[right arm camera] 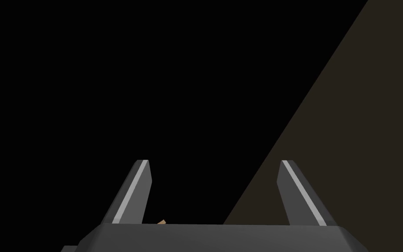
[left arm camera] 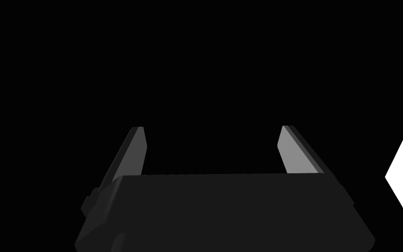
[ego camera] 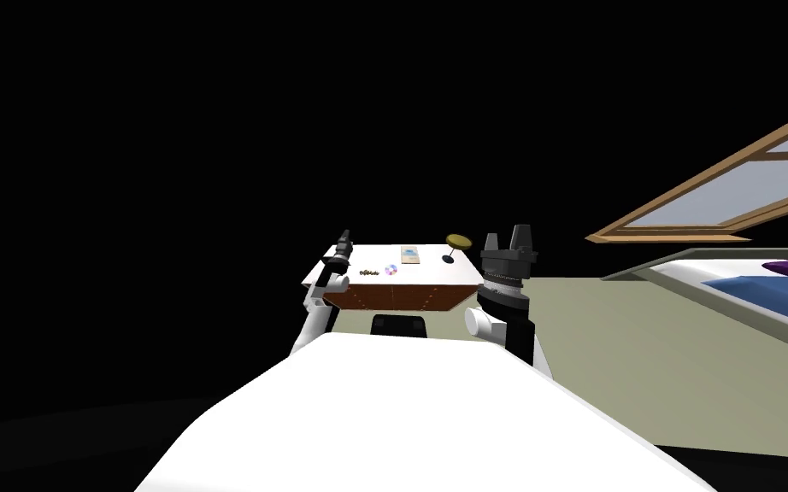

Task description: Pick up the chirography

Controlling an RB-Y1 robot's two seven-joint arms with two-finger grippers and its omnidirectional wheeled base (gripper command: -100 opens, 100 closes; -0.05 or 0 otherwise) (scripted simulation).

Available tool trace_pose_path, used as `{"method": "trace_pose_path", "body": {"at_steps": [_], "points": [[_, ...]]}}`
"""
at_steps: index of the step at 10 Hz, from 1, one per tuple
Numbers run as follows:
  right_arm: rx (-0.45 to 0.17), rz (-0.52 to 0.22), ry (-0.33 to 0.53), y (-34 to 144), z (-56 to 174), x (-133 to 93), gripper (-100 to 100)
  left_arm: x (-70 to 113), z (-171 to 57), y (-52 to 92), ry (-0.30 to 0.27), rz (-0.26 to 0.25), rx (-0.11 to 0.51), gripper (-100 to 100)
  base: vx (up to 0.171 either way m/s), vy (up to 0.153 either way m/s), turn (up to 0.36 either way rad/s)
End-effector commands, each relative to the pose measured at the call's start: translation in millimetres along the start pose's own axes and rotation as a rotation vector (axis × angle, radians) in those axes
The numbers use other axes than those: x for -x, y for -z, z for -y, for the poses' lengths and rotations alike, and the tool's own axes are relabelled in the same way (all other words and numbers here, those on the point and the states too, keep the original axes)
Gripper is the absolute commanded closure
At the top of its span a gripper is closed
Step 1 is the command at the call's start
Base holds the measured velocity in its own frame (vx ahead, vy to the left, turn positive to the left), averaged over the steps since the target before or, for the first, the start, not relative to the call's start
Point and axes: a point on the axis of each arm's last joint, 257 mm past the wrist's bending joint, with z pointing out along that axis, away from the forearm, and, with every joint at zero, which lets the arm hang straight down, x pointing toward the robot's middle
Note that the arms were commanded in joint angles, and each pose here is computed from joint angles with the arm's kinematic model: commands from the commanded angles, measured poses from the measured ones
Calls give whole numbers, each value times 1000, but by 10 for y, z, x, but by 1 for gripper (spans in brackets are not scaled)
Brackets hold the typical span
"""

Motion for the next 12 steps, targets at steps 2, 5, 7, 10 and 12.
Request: {"method": "trace_pose_path", "body": {"at_steps": [2,5,7,10,12], "points": [[0,0,0,0,0,0,0,-53,-186,-188,32,-13,70,-100,-11,22,25],[0,0,0,0,0,0,0,-115,-393,-292,53,-28,149,-100,-6,17,21],[0,0,0,0,0,0,0,-136,-476,-282,53,-35,184,-100,-8,14,5],[0,0,0,0,0,0,0,-252,-683,-457,91,-58,276,-100,-10,23,28],[0,0,0,0,0,0,0,-290,-815,-450,93,-68,323,-100,-6,18,5]]}}
